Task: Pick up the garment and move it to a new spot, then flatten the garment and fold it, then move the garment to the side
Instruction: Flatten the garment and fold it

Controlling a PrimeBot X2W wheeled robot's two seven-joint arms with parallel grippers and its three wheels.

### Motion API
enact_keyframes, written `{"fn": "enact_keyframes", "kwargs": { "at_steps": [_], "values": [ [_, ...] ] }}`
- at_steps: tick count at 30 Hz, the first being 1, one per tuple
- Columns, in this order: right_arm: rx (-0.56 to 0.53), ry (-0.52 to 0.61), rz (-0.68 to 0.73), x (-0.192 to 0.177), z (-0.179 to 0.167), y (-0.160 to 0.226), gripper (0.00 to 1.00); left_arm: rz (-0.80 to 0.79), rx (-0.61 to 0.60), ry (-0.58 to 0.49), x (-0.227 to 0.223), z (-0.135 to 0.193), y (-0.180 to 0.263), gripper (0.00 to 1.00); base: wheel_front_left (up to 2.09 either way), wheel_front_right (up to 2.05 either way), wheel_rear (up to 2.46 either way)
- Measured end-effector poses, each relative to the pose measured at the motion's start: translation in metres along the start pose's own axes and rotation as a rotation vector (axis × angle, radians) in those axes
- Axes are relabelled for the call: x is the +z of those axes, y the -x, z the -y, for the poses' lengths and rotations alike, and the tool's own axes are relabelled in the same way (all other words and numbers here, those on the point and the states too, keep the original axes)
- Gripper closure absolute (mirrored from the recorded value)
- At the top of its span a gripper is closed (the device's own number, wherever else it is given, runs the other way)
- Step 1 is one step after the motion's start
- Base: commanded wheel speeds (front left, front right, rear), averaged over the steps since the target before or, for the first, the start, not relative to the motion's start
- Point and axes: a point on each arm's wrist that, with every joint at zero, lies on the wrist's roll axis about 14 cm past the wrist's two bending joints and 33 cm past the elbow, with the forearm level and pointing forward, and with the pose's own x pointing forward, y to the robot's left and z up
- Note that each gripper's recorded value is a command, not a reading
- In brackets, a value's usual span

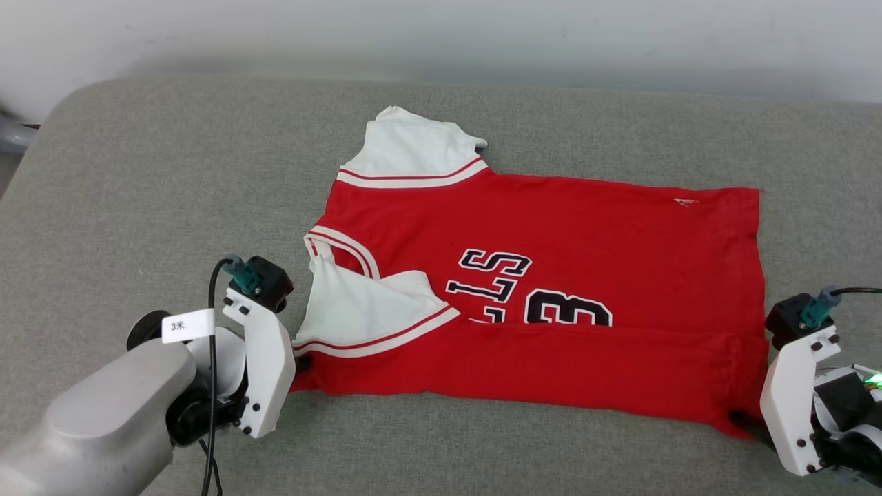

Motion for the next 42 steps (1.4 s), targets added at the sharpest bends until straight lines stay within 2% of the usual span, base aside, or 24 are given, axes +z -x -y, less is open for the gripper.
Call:
{"fn": "enact_keyframes", "kwargs": {
  "at_steps": [8,9,10,11,21,29,37,42],
  "values": [
    [0.008,0.007,-0.037,-0.009,-0.003,-0.016,0.00,-0.001,-0.005,0.003,0.000,-0.002,-0.005,1.00,0.00,0.00,0.00],
    [0.008,0.012,-0.028,-0.008,-0.003,-0.017,0.57,-0.001,-0.004,0.002,0.000,-0.002,-0.006,1.00,0.00,0.00,0.00],
    [0.007,0.009,-0.018,-0.008,-0.003,-0.017,0.97,0.000,-0.004,0.002,0.000,-0.002,-0.006,1.00,0.00,0.00,0.00],
    [0.010,0.000,-0.006,-0.006,-0.002,-0.017,1.00,-0.002,-0.005,0.002,0.000,-0.002,-0.006,1.00,0.00,0.00,0.00],
    [0.027,-0.059,0.206,0.022,-0.001,0.006,1.00,0.049,0.009,-0.010,0.007,-0.002,0.006,1.00,0.00,0.00,0.00],
    [0.015,-0.062,0.344,0.026,0.003,0.038,1.00,0.087,0.012,-0.031,0.003,0.004,0.021,1.00,0.00,0.00,0.00],
    [0.030,-0.080,0.393,0.009,-0.007,0.060,1.00,0.093,0.015,-0.025,-0.016,0.013,0.038,1.00,0.00,0.00,0.00],
    [0.018,-0.106,0.372,-0.008,-0.004,0.068,1.00,0.082,0.012,-0.005,-0.032,0.022,0.044,1.00,0.00,0.00,0.00]
  ]
}}
